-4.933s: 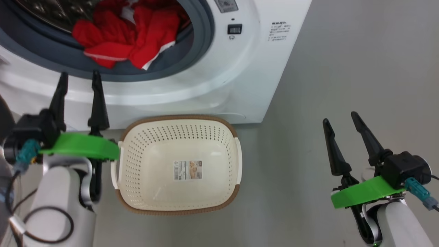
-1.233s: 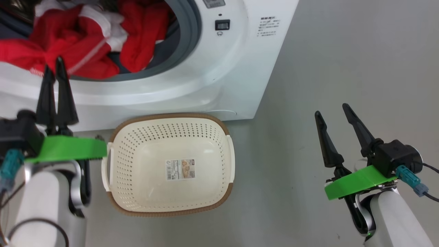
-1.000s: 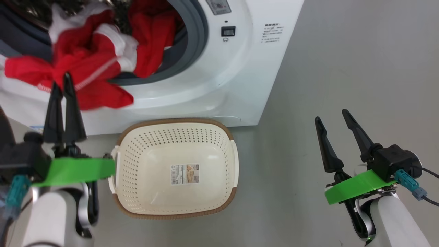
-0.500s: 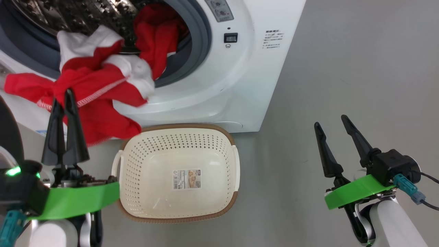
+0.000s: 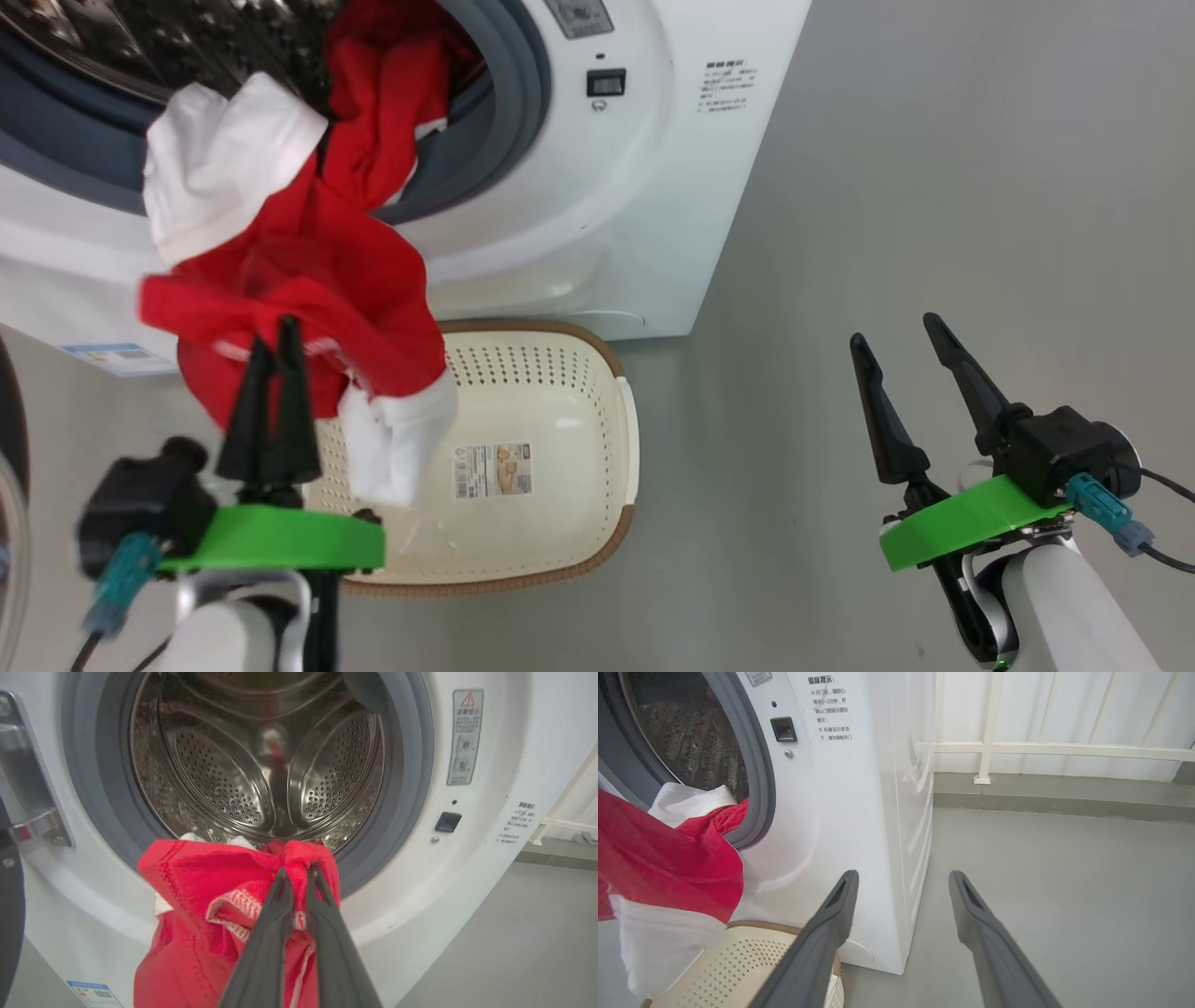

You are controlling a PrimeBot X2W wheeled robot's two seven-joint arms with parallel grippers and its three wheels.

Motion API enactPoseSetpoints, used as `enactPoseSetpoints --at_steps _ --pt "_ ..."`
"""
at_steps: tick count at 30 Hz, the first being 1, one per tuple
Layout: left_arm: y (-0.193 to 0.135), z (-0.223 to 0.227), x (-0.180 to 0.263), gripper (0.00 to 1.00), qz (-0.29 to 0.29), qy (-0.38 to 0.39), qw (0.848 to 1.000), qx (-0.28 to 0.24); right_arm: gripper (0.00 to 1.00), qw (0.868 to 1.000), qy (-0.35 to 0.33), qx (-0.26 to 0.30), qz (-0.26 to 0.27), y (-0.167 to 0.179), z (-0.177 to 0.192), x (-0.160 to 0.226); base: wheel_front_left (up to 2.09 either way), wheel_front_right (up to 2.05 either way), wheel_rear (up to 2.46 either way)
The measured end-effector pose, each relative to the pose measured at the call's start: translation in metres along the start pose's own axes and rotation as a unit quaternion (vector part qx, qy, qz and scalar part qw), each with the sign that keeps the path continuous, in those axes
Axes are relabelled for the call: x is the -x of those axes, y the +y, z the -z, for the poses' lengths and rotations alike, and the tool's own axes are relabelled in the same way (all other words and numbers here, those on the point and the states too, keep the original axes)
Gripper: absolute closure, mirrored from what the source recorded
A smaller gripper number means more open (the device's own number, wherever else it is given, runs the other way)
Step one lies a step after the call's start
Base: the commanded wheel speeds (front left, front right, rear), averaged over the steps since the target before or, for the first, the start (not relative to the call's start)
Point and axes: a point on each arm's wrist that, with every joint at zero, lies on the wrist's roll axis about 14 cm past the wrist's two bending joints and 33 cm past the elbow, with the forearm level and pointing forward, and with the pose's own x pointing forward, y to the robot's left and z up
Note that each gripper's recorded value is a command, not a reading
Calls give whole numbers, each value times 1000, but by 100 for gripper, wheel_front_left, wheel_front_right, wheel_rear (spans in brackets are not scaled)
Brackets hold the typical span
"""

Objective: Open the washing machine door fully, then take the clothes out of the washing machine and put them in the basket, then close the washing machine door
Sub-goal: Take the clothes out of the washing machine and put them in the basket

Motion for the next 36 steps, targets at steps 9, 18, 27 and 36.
enactPoseSetpoints --at_steps 9,18,27,36 --pt "-24 96 -15 100 29 130 989 60 0 1000 21 -1 4 -5 18 -7 0 0 0" --pt "-27 186 -18 100 14 258 958 121 0 999 33 -10 16 -17 32 -19 0 0 0" --pt "-61 247 -5 100 44 363 916 164 0 999 48 -7 21 -25 48 -32 0 0 0" --pt "-73 292 23 100 48 441 879 176 0 997 73 -7 24 -31 71 -35 0 0 0"
